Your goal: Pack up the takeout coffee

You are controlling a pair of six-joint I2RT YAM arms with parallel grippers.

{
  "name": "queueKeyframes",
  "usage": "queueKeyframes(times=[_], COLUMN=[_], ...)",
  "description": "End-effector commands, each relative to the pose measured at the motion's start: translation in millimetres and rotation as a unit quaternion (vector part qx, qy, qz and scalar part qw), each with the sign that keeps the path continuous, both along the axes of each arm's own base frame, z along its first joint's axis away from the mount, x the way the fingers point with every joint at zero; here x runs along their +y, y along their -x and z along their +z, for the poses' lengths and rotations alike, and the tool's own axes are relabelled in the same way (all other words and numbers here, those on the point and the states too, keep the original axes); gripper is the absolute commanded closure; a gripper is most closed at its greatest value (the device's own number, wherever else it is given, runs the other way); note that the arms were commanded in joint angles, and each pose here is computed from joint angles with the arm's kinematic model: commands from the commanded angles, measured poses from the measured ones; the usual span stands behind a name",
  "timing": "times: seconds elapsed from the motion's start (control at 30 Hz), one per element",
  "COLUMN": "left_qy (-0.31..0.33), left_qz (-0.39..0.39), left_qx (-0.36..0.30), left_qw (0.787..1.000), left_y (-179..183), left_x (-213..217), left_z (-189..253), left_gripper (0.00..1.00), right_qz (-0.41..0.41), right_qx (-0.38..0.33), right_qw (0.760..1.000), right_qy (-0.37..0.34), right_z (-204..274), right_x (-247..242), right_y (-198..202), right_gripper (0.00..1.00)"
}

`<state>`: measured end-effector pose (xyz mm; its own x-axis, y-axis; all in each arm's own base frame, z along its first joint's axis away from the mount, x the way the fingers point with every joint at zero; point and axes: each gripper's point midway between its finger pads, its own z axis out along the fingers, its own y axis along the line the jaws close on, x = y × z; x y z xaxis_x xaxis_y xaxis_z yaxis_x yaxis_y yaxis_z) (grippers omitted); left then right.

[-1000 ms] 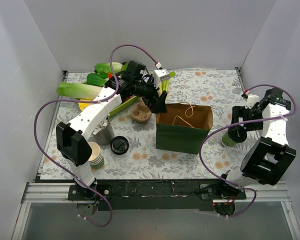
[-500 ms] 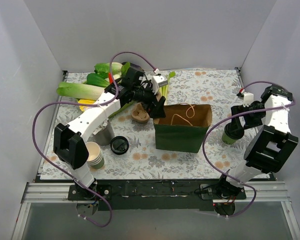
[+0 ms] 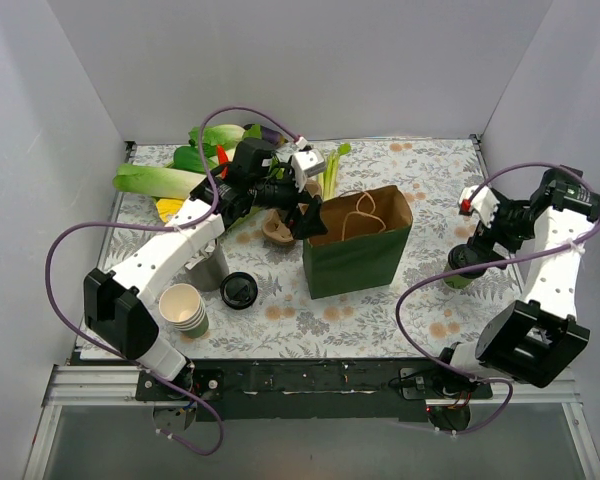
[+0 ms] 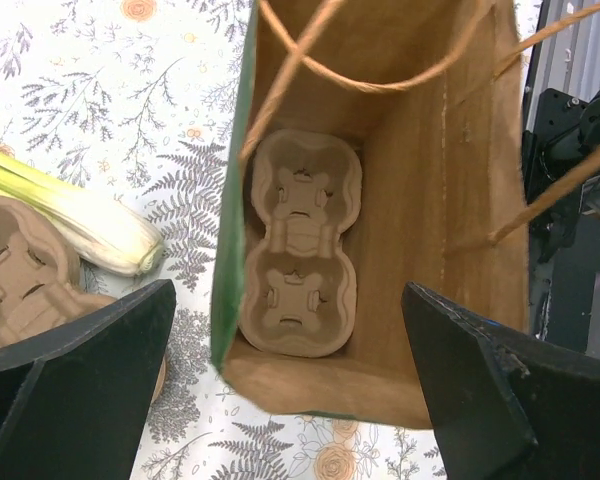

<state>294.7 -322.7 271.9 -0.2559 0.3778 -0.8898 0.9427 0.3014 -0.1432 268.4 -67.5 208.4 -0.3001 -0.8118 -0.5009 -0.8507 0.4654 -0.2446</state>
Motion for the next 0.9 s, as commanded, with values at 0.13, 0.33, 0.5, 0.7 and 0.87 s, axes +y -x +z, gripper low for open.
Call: queueKeyframes(times=[0.13, 0.33, 0.5, 0.7, 0.87], left_qy=[0.009, 0.01, 0.012, 0.008, 0.005], left_qz=[-0.008, -0.007, -0.006, -0.002, 0.0], left_qx=[-0.019, -0.008, -0.003, -0.001, 0.0], left_qw=[1.0, 1.0, 1.0, 1.0, 1.0], left_y=[8.2, 11.4, 15.1, 12.5, 11.0], left_x=[5.1, 6.3, 7.1, 7.7, 7.4], left_z=[8.3, 2.3, -0.7, -5.6, -8.6], left_gripper=[0.02, 0.02, 0.02, 0.02, 0.02], right_qz=[0.158, 0.243, 0.281, 0.289, 0.278], right_qx=[0.008, 0.025, 0.038, 0.054, 0.086], right_qw=[0.986, 0.965, 0.953, 0.95, 0.95], right_qy=[0.054, 0.091, 0.11, 0.109, 0.111], right_z=[-29.6, -49.7, -57.8, -61.7, -71.3], right_x=[-3.2, 5.4, 13.7, 20.9, 17.7], right_y=[-11.2, 2.1, 7.9, 2.0, 0.6], right_gripper=[0.02, 0.02, 0.02, 0.02, 0.02])
